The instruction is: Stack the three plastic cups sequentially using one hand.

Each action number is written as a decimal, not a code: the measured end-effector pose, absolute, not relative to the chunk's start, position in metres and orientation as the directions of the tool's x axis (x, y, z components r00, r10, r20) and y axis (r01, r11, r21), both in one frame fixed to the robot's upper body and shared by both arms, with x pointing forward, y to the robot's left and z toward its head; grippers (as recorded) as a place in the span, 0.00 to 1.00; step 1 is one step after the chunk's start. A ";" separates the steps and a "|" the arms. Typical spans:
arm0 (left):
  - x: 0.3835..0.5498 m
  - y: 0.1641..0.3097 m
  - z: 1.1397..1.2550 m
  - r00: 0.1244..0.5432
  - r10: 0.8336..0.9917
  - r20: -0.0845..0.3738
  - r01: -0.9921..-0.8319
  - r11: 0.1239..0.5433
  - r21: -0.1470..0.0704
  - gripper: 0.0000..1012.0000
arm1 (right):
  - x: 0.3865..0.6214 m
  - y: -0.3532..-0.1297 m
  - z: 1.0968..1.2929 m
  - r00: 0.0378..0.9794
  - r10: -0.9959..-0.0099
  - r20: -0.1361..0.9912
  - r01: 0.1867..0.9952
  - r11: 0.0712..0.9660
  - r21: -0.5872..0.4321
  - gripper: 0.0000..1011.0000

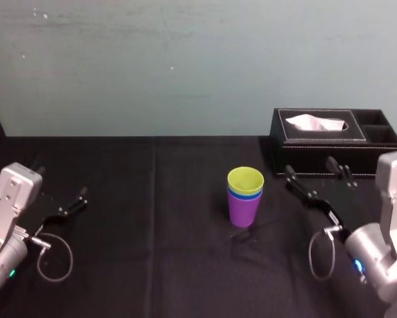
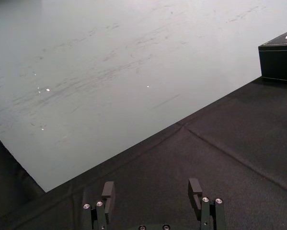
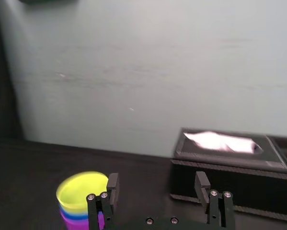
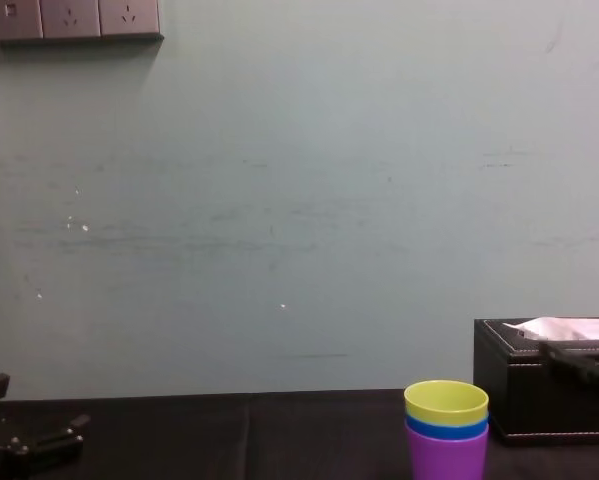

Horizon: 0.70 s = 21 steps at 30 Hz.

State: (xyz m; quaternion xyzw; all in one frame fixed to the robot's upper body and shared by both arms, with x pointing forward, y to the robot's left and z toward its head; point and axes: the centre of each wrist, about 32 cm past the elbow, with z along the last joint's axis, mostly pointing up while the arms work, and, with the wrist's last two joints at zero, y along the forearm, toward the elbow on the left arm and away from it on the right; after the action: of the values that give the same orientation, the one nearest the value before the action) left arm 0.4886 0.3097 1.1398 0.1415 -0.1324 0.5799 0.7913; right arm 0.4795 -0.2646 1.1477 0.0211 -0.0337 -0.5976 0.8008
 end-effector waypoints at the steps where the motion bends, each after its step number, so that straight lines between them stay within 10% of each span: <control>1: 0.489 0.310 1.140 0.292 0.880 0.374 -0.955 0.287 0.070 0.99 | 0.475 -0.265 1.142 0.260 -0.965 0.031 0.963 0.261 0.065 0.99; 21: 0.489 0.310 1.140 0.292 0.880 0.374 -0.955 0.287 0.070 0.99 | 0.462 -0.258 1.116 0.130 -0.982 0.139 0.989 0.120 -0.083 0.99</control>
State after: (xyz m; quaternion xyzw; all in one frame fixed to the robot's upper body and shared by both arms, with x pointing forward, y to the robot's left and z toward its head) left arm 0.4886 0.3097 1.1398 0.1415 -0.1325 0.5799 0.7913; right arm 0.4623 -0.2584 1.1162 -0.0771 -0.0248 -0.6589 0.7478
